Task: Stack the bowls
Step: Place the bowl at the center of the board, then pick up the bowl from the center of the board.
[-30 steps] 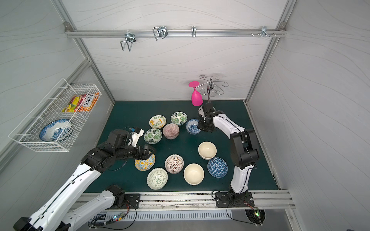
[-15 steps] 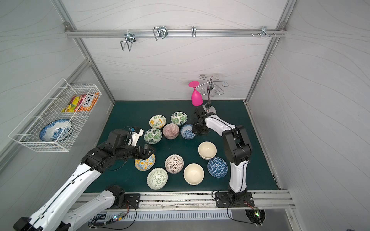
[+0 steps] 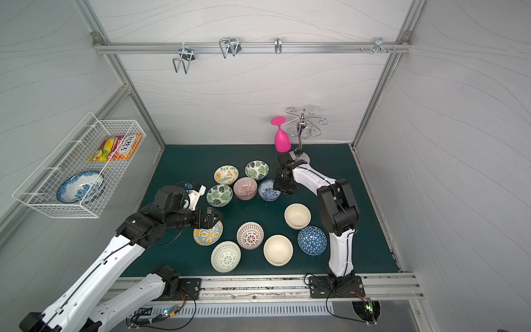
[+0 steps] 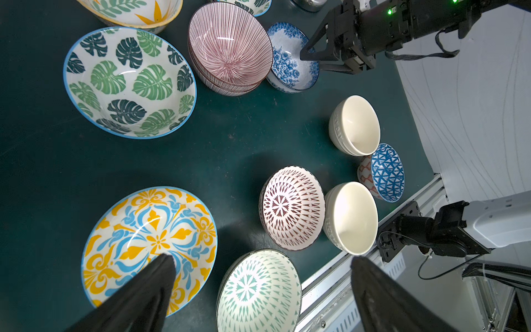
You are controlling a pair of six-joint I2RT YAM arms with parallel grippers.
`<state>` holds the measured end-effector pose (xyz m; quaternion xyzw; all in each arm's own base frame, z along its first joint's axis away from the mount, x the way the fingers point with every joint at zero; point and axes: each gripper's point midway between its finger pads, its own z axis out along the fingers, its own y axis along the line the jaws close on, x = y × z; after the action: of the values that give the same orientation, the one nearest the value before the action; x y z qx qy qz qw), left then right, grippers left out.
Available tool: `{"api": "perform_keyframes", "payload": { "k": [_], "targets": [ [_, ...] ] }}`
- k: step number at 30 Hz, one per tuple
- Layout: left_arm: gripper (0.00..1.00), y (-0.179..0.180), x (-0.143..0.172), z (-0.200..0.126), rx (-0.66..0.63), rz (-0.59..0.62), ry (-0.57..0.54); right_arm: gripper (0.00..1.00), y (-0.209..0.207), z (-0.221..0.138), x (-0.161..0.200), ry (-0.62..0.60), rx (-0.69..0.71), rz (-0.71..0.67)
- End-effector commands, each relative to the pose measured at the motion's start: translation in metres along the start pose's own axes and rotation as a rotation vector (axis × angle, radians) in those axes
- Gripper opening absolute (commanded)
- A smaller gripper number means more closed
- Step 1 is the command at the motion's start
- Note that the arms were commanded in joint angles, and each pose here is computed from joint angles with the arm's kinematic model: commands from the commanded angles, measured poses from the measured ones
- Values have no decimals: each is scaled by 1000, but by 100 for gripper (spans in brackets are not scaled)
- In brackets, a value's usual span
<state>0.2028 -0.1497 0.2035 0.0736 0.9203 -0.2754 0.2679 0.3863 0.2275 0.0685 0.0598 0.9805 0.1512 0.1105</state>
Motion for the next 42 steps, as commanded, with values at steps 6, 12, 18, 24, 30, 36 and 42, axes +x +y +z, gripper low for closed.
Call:
{"api": "perform_keyframes", "payload": {
  "k": [6, 12, 18, 24, 30, 36, 42],
  "targets": [
    [100, -2, -5, 1, 9, 7, -15, 75, -57, -90, -4, -190, 8, 110],
    [100, -6, -4, 3, 29, 7, -3, 99, -132, -139, 43, -264, 76, 297],
    [100, -10, -5, 0, 48, 16, -19, 99, -165, -146, 110, -197, 66, 423],
    [100, -12, -5, -1, 59, 18, -18, 95, -172, -145, 161, -140, 44, 480],
    [100, -13, -6, -5, 63, 24, -32, 83, -177, -149, 196, -137, 23, 508],
    [100, -14, -6, -6, 70, 27, -36, 77, -185, -133, 224, -35, 57, 518],
    [100, -13, -6, -6, 64, 26, -38, 63, -184, -123, 231, 1, 37, 498]
  ]
}}
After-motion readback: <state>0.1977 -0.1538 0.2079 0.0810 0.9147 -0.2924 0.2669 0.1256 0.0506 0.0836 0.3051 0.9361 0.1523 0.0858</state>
